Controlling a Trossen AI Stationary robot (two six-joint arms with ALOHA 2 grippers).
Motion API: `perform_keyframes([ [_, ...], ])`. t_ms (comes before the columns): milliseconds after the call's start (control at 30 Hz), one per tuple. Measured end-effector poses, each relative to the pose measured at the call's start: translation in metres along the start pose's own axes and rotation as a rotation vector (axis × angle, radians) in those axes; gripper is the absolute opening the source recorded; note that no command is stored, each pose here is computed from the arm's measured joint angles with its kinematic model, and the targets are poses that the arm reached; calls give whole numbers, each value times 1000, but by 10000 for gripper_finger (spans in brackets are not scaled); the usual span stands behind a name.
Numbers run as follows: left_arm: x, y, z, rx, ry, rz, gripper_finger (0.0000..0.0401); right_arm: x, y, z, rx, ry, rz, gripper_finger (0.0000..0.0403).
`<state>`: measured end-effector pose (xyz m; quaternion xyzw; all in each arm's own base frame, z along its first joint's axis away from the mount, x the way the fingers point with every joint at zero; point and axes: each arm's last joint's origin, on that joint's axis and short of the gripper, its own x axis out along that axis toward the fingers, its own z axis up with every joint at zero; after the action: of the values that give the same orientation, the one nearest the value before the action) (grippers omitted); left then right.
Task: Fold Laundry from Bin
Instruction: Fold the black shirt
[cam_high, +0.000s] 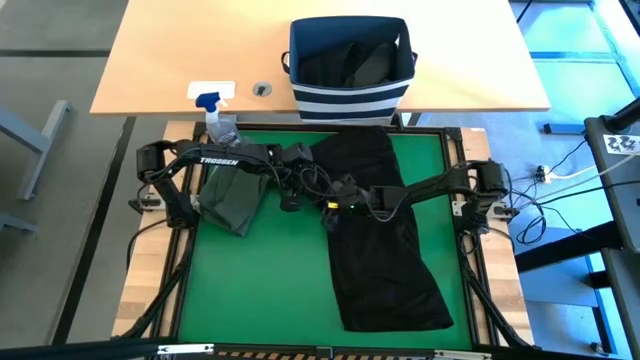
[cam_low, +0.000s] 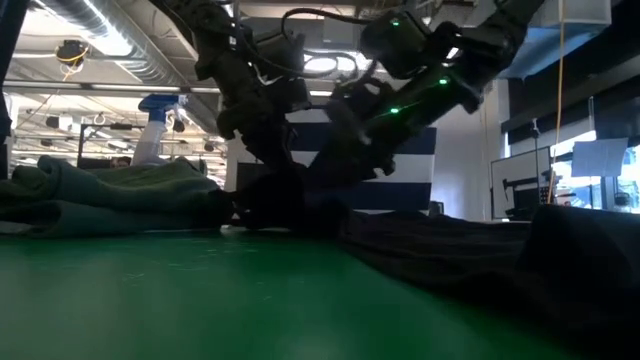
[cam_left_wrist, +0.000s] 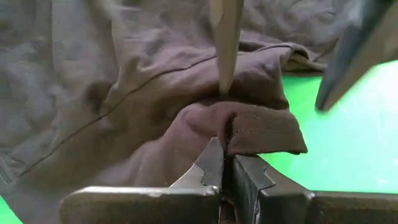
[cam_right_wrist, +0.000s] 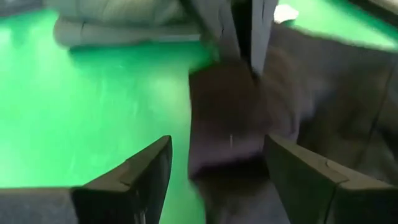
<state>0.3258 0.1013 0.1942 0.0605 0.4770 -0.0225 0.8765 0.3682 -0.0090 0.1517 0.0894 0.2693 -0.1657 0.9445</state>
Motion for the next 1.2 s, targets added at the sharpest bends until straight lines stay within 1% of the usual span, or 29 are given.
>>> perform_keyframes([
  [133,0,0,1,0,-9,3,8,14,4,10,3,-31,-38,244],
  [267,0,0,0,-1,-4,4,8,28,6,12,-10,-11,-137,235],
  [333,0,0,1,0,-5,4,8,30,6,12,-11,12,-185,230],
  [400,0,0,1,1,-5,3,8,32,6,15,-8,1,-211,221],
  [467,-1,0,1,1,-8,2,8,32,6,16,-9,-6,-238,205],
  [567,-1,0,1,2,-16,-13,8,31,5,17,-10,-13,-269,159],
  [633,-1,0,2,3,-22,-10,8,31,5,16,-9,-11,-267,113],
  [733,-1,0,3,8,-19,10,8,31,6,16,-10,-5,-266,31],
  [767,-1,-1,3,13,-16,13,10,31,6,16,-10,-3,-261,19],
  [800,-1,-1,3,14,-15,11,15,31,6,16,-8,0,-253,17],
  [900,-1,-1,2,14,-9,13,46,31,6,16,27,-1,-239,29],
  [967,-7,-3,1,10,18,24,76,32,6,15,39,2,-234,26],
  [1067,-19,-5,-2,7,58,52,125,32,5,15,46,14,-214,11],
  [1200,-39,-8,-7,6,106,77,180,32,5,14,88,21,-208,18],
])
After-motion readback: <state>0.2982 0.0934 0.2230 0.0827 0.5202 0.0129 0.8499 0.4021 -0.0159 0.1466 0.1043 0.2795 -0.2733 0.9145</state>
